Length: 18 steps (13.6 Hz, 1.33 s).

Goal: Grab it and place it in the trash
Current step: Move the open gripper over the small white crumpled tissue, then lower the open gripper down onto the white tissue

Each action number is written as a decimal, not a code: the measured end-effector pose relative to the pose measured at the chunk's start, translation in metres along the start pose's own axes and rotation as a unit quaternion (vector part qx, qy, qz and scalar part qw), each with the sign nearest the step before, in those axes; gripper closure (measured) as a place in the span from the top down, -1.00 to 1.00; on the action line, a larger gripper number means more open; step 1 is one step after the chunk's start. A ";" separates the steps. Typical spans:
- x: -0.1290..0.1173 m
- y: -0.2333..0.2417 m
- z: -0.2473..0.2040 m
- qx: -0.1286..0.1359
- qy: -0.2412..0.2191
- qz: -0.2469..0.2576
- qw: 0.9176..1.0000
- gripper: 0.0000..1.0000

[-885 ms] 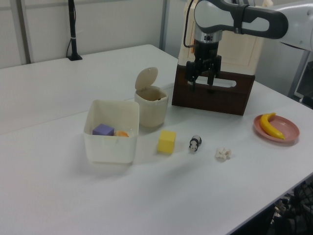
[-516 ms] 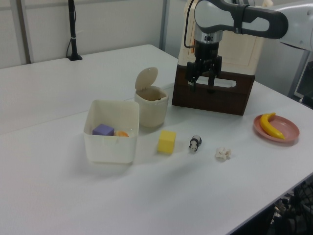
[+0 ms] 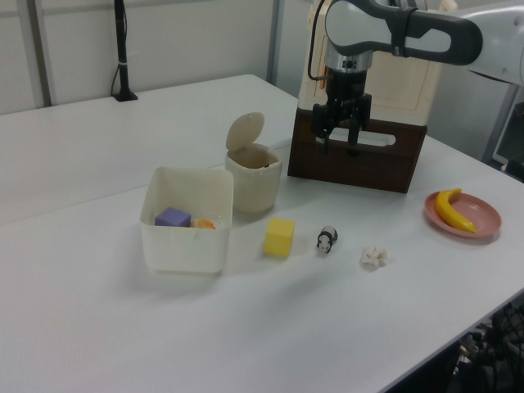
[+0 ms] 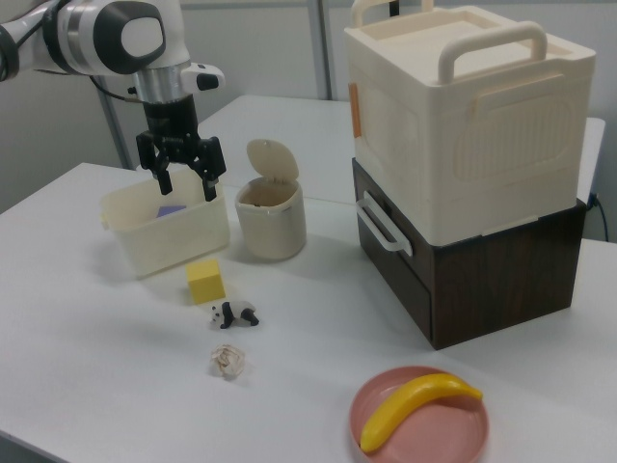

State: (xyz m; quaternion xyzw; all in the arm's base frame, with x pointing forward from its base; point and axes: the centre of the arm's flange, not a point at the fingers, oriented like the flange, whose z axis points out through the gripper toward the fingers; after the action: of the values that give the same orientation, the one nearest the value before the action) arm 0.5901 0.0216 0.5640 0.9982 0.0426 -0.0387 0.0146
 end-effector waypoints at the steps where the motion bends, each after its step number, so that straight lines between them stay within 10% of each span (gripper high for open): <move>1: 0.000 0.000 0.000 0.000 0.000 0.000 1.000 0.74; 7: 0.000 0.000 0.000 0.000 0.000 -0.002 1.000 -0.89; 18: 0.004 0.000 0.008 0.001 -0.006 -0.008 1.000 -0.98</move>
State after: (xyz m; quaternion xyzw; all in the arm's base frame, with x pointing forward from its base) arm 0.5934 0.0216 0.5553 0.9976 0.0500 -0.0452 0.0138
